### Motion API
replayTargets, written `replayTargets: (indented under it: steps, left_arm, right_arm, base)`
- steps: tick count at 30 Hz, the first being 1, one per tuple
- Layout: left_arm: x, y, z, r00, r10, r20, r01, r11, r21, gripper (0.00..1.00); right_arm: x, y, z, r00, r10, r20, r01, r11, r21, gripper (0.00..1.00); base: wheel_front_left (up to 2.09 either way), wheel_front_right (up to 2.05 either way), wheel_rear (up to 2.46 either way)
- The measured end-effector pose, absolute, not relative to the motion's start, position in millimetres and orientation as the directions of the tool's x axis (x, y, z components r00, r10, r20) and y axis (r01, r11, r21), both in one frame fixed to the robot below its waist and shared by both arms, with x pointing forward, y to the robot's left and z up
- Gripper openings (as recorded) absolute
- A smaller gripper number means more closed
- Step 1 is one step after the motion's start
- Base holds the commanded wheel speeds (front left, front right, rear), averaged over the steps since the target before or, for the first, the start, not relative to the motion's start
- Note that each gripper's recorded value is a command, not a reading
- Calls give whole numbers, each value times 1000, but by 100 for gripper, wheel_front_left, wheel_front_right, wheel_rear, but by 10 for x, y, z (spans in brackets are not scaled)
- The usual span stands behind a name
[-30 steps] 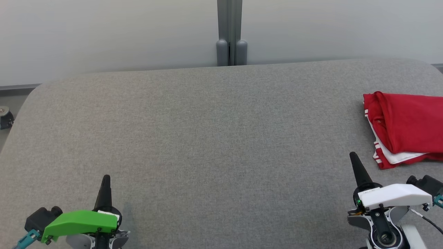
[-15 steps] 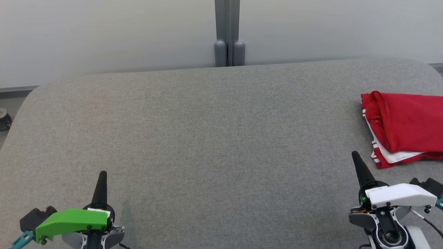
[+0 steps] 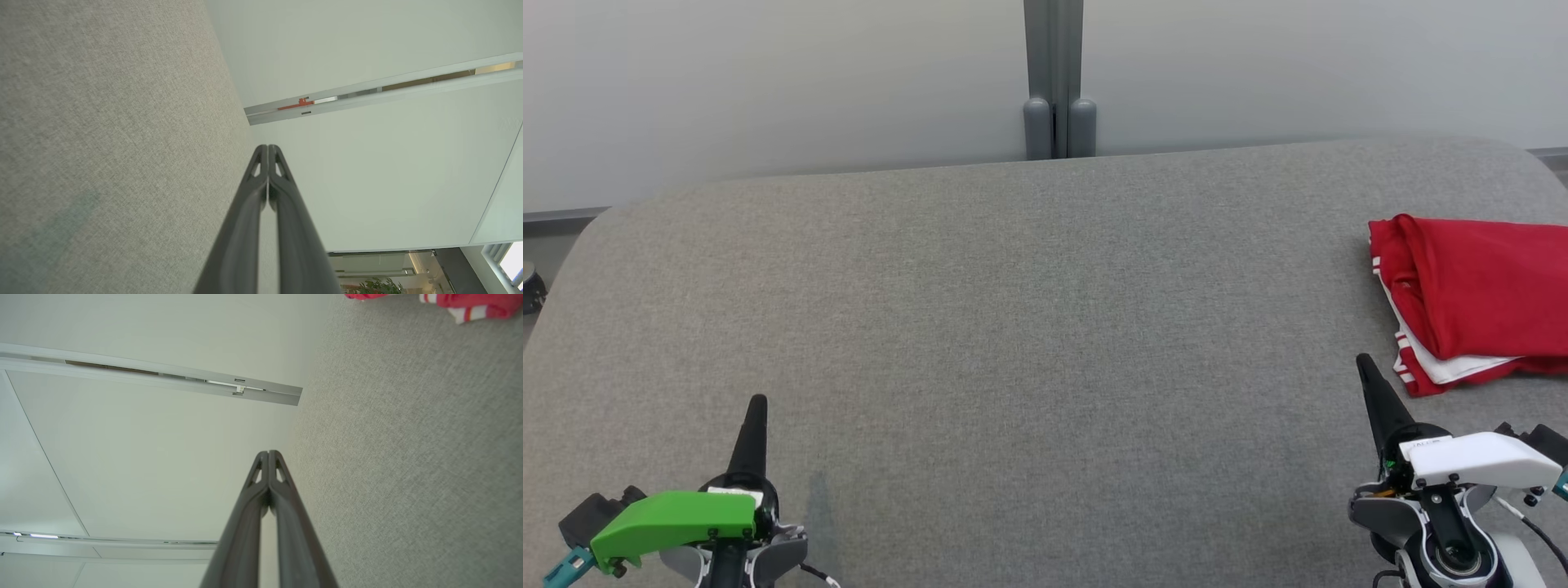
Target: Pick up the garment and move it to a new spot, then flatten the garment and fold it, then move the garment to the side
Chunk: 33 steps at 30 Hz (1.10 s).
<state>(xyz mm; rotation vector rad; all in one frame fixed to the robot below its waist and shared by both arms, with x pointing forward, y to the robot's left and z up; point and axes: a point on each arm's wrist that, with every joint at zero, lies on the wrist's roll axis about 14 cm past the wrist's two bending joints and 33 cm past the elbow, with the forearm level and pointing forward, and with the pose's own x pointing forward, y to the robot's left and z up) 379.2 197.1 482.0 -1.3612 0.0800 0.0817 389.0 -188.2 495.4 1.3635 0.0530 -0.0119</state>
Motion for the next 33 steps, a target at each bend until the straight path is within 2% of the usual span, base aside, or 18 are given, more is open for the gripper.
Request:
replayTargets:
  steps: [33]
  left_arm:
    - [3873,2002,5035,1000,1,-13,-13,-2,-1000,0]
  right_arm:
    - [3880,-1997,5051,1000,0,-7,7,-2,1000,0]
  base:
    - [0,0,0]
